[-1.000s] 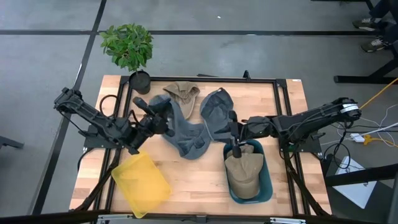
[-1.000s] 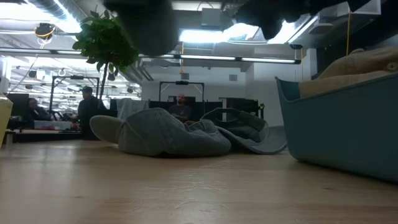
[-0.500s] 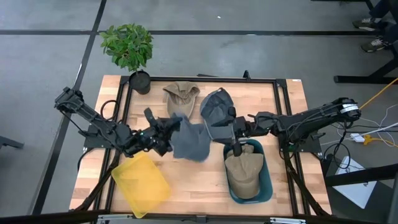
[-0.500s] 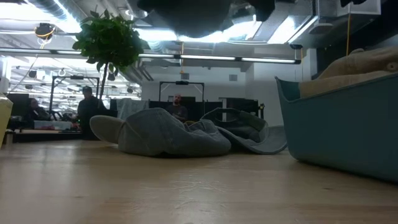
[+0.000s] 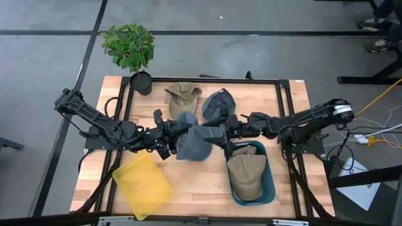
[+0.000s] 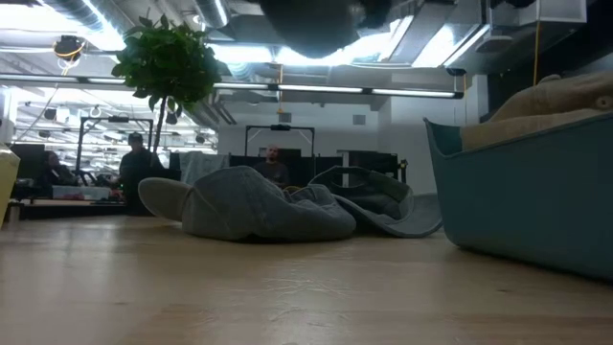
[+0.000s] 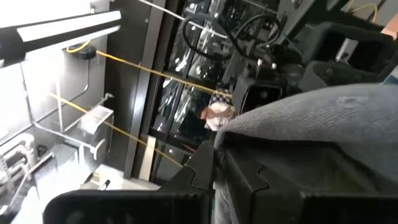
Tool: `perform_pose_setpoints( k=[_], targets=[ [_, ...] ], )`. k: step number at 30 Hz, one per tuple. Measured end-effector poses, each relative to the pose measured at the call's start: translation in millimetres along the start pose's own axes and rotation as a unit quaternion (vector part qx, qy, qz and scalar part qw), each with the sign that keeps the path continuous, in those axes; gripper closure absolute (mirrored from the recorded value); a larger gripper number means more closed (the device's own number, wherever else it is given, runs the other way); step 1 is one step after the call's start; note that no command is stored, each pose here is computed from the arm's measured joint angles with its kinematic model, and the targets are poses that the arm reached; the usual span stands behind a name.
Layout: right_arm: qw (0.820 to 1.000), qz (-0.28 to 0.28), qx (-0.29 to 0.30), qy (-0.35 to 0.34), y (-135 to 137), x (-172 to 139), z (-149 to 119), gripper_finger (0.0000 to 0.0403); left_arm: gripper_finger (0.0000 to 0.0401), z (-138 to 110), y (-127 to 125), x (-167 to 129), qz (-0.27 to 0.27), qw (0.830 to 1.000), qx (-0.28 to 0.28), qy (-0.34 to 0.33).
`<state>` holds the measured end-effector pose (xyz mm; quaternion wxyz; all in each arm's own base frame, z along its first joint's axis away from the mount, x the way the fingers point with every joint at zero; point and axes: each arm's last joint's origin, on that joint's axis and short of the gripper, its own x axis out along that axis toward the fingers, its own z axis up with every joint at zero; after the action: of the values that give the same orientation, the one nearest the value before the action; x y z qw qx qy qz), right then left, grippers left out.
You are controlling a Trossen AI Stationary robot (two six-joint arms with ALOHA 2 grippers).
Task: Pick & Place hat
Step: Put the left gray cap into the yellow bin
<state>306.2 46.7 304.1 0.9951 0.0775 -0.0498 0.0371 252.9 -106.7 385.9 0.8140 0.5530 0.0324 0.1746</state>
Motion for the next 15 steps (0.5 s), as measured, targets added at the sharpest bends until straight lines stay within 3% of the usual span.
perform_pose_setpoints(
  k=[6,15],
  targets=[
    [0.999,0.002,-0.049,-0.008,3,22,8,0.0116,0.0387,0,0,1,-0.003,1.000,0.001,-0.013],
    [0.997,0.061,-0.050,-0.008,8,39,14,0.0120,0.0387,0,-2,1,-0.010,1.000,0.003,-0.015]
  ],
)
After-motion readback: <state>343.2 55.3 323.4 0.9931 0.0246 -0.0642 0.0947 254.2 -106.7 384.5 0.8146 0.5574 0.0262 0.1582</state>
